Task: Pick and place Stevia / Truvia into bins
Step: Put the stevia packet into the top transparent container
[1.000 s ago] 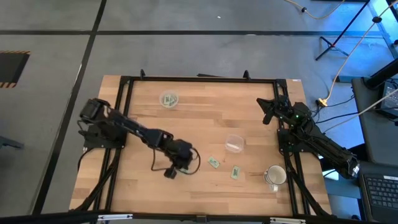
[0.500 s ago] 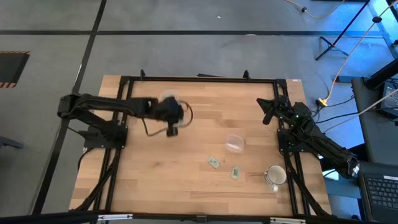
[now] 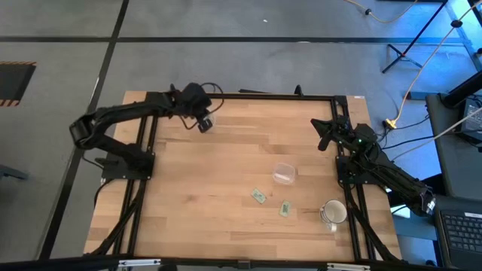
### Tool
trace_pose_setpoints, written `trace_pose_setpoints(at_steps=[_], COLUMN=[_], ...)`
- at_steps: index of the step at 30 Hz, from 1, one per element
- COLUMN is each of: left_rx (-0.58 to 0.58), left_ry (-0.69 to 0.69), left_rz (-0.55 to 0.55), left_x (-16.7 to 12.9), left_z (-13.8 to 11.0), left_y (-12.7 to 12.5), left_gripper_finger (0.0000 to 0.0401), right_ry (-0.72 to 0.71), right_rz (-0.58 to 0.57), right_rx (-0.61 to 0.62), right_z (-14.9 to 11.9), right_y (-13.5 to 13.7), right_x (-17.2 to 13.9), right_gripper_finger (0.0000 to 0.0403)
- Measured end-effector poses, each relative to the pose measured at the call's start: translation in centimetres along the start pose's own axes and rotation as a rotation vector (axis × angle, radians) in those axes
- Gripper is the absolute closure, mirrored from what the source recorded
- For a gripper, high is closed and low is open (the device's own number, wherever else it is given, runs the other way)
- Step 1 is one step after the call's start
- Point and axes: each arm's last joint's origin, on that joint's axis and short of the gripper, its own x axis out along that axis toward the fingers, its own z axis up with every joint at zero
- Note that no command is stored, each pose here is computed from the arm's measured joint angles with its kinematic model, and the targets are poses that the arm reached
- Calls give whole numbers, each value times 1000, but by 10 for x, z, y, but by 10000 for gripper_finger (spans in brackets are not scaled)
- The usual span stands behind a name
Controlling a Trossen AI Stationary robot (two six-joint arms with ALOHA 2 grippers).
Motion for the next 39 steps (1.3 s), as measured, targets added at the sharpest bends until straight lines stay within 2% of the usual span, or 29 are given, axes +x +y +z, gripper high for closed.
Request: trace_pose_setpoints(at_steps=[6, 14, 20, 25, 31, 39], left_rx=[-59, -96, -90, -82, -70, -48], left_ry=[55, 182, 223, 220, 199, 94], left_rz=[-70, -94, -91, -81, -75, 1], left_x=[19, 58, 71, 72, 66, 33], left_z=[-5, -19, -25, -24, -22, -11], left_y=[22, 39, 45, 45, 45, 46], left_gripper_finger=[399, 399, 399, 389, 346, 299], right_ry=[0, 0, 0, 0, 0, 0], right_rz=[0, 0, 0, 0, 0, 0], right_rx=[4, 4, 4, 3, 4, 1], right_z=[0, 0, 0, 0, 0, 0], right_y=[0, 0, 0, 0, 0, 0], right_x=[0, 0, 0, 0, 0, 0], right_gripper_finger=[373, 373, 373, 373, 373, 373])
